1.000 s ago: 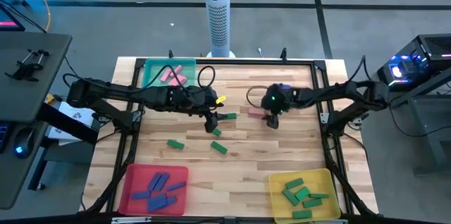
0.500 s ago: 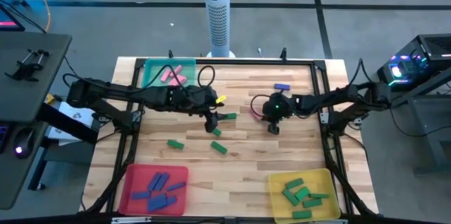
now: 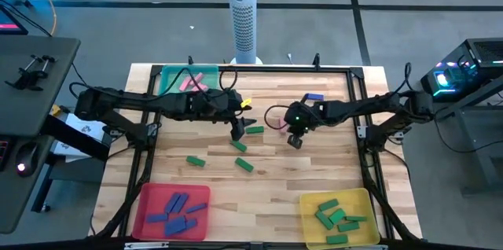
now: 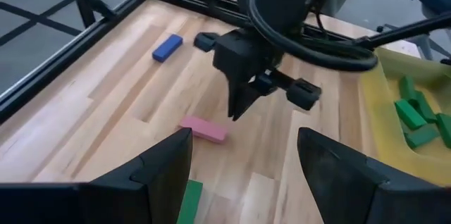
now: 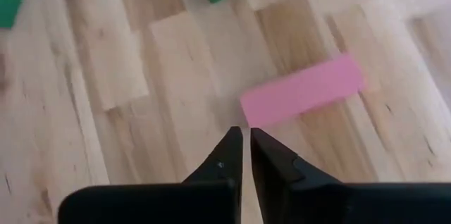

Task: Sort blocks
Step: Put the pink block into the green bin, then put the blue block into the red bin

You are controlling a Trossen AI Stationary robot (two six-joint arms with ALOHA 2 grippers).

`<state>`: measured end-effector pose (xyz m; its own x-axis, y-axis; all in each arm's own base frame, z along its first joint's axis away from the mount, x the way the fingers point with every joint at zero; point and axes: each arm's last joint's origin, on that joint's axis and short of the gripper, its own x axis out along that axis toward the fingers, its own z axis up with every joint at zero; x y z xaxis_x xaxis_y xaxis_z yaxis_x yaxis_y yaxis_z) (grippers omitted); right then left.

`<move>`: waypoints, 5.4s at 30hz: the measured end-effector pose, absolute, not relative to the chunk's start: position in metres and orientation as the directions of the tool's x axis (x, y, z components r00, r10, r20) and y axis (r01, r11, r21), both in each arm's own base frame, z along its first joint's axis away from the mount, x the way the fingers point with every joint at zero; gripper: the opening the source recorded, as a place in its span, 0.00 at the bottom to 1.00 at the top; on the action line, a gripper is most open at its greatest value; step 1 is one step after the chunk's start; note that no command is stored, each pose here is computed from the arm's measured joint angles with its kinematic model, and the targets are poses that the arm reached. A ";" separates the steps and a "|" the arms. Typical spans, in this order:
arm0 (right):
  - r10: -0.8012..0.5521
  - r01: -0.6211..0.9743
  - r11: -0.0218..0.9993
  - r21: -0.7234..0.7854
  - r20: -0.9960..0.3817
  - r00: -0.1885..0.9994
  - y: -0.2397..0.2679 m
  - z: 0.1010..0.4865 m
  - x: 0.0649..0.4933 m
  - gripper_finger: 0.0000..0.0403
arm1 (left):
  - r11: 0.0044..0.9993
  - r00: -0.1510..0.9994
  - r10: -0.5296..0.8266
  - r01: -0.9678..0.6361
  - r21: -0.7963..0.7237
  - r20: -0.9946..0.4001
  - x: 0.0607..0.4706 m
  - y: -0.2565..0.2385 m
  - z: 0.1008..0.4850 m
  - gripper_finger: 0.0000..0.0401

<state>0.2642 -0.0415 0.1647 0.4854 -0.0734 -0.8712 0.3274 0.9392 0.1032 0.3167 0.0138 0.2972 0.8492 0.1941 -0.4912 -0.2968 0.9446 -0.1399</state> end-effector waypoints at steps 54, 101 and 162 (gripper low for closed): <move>-0.492 0.838 0.452 0.307 -0.698 0.521 -0.039 0.207 0.328 0.13 | 0.967 0.802 0.025 -0.172 -0.190 -0.596 0.252 0.041 0.327 0.60; -0.222 0.181 0.936 0.304 0.109 0.969 -0.029 0.380 0.281 0.34 | 0.849 0.938 -0.150 0.284 -0.445 0.312 0.368 0.058 0.322 0.17; -0.082 0.339 0.927 -0.160 -0.969 -0.235 -0.234 0.146 0.237 0.13 | 0.492 0.576 0.364 -0.786 -0.374 -0.732 0.150 0.165 0.323 0.50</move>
